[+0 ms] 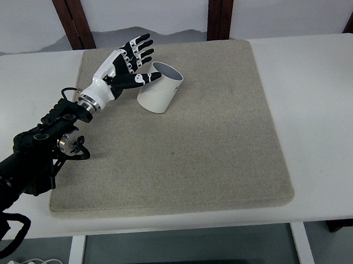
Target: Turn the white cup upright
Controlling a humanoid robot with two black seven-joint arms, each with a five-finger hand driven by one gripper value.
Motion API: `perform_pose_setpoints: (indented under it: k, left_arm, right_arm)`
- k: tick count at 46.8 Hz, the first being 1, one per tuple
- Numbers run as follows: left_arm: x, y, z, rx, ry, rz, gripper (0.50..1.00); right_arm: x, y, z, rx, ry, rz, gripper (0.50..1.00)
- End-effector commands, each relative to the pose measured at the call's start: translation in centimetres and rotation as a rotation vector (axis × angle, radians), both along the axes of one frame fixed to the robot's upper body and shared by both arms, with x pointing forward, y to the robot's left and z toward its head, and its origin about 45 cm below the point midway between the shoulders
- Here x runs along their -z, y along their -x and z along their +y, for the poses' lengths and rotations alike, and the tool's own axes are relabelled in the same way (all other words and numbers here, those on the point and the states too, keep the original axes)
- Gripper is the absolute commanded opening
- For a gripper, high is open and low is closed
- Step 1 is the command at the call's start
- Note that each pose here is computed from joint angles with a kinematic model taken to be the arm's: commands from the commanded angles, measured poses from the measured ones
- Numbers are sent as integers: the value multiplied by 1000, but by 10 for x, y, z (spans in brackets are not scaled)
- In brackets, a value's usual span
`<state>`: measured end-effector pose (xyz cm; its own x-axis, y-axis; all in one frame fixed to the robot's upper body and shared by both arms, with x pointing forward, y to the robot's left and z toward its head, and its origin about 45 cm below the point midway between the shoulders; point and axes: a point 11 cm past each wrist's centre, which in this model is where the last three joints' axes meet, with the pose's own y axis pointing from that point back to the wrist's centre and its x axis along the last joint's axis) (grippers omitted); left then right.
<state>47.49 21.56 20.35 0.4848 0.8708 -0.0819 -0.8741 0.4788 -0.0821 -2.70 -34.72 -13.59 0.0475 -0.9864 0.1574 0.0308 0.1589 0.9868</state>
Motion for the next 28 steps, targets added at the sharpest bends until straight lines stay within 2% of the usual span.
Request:
perform_pose_setpoints:
  k: [1,19,28]
  left_arm:
    - [0,0,0,0,4,1,992]
    - [-5,0,4,21,28,0,992]
    - [-17,-3,18,23,41,-17,992]
  right_arm:
    - [0,0,0,0,0,0,952]
    - [0,0,0,0,0,0,952]
    - [0,0,0,0,0,0,952]
